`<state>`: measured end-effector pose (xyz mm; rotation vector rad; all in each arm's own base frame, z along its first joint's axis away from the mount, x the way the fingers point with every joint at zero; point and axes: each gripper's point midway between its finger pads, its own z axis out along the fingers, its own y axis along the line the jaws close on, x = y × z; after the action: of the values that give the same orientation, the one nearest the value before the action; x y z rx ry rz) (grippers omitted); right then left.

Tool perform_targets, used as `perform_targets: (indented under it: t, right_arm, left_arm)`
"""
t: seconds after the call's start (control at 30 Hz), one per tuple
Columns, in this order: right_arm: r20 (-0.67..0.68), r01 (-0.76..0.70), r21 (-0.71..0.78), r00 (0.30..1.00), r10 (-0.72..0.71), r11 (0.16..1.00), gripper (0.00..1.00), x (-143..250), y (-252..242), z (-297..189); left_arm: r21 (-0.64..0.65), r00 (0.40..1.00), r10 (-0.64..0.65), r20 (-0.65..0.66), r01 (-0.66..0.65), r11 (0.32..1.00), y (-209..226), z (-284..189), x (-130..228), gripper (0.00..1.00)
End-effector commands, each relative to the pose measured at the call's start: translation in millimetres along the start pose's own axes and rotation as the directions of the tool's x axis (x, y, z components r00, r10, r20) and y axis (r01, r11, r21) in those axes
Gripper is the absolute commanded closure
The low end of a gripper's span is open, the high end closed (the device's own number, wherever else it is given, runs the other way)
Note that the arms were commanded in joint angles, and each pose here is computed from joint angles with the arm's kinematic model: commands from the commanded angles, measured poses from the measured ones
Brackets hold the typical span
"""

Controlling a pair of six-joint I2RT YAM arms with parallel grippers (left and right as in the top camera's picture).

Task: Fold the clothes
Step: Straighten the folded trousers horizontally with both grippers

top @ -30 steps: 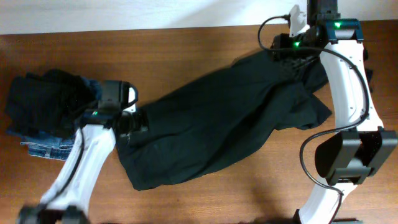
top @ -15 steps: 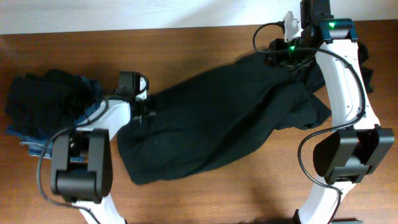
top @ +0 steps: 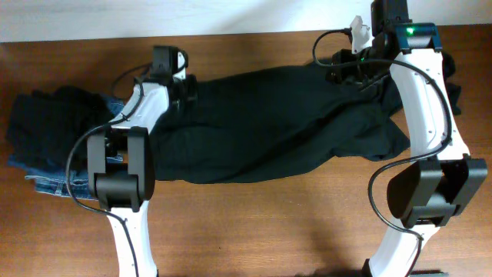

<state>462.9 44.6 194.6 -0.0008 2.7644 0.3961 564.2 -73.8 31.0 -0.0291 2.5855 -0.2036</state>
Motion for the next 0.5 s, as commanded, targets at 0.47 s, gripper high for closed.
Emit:
perform_targets:
  t: [0.47]
  right_arm:
    - [-0.120,-0.334,0.344,0.911,0.394,0.877,0.05,61,-120,-8]
  left_arm:
    - [-0.048,0.883,-0.020,-0.470,-0.003,0.999,-8,-102,60,0.77]
